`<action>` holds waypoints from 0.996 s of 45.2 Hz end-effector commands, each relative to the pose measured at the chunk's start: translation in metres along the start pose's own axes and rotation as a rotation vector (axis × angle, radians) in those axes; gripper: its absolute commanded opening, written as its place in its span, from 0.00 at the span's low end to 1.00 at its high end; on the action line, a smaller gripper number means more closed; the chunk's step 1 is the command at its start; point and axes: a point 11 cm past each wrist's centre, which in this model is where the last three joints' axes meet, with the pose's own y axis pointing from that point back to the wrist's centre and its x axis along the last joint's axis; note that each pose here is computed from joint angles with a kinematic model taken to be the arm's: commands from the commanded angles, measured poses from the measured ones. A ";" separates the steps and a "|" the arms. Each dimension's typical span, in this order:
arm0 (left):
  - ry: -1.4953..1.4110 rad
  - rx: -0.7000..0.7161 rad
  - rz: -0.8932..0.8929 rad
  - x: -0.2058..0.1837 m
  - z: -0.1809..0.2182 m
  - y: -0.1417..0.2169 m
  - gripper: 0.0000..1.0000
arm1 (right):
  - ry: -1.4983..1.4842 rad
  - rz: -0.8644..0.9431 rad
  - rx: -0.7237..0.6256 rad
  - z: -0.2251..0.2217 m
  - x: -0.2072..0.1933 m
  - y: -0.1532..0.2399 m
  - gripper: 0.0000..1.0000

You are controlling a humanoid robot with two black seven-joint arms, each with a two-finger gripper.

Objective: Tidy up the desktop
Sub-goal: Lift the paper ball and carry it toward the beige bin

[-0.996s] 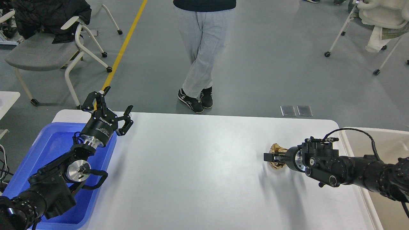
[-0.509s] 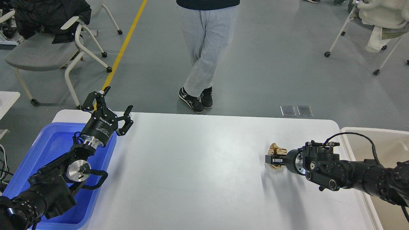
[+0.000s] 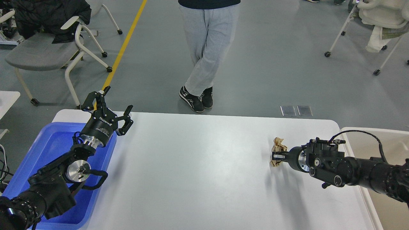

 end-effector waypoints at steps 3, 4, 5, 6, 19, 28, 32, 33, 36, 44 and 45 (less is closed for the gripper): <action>0.000 0.000 0.000 0.000 0.000 0.000 1.00 | -0.146 0.044 0.064 0.007 0.048 0.040 0.00; 0.000 0.000 0.000 0.000 0.000 0.000 1.00 | -0.148 0.046 0.065 0.009 0.052 0.044 0.00; 0.000 0.000 0.000 0.000 0.000 0.000 1.00 | -0.149 0.049 0.069 0.009 0.057 0.048 0.00; 0.000 0.000 0.000 0.000 0.000 0.000 1.00 | -0.155 0.049 0.073 0.010 0.060 0.051 0.00; -0.001 0.001 -0.001 0.000 0.000 0.000 1.00 | -0.168 0.110 0.109 0.022 0.127 0.121 0.00; 0.000 0.000 0.000 0.000 0.000 0.000 1.00 | -0.177 0.157 0.123 0.029 0.162 0.165 0.00; -0.001 0.001 -0.001 0.000 0.000 0.000 1.00 | -0.187 0.180 0.114 0.036 0.173 0.180 0.00; 0.000 0.000 0.000 0.000 0.000 0.000 1.00 | -0.190 0.189 0.108 0.039 0.176 0.184 0.00; -0.001 0.001 -0.001 0.000 0.000 0.000 1.00 | -0.202 0.209 0.088 0.049 0.180 0.191 0.00; -0.001 0.001 -0.001 0.000 0.000 0.000 1.00 | -0.273 0.292 0.007 0.087 0.189 0.207 0.00; -0.001 0.001 -0.001 0.000 0.000 0.000 1.00 | -0.296 0.308 -0.006 0.094 0.190 0.210 0.00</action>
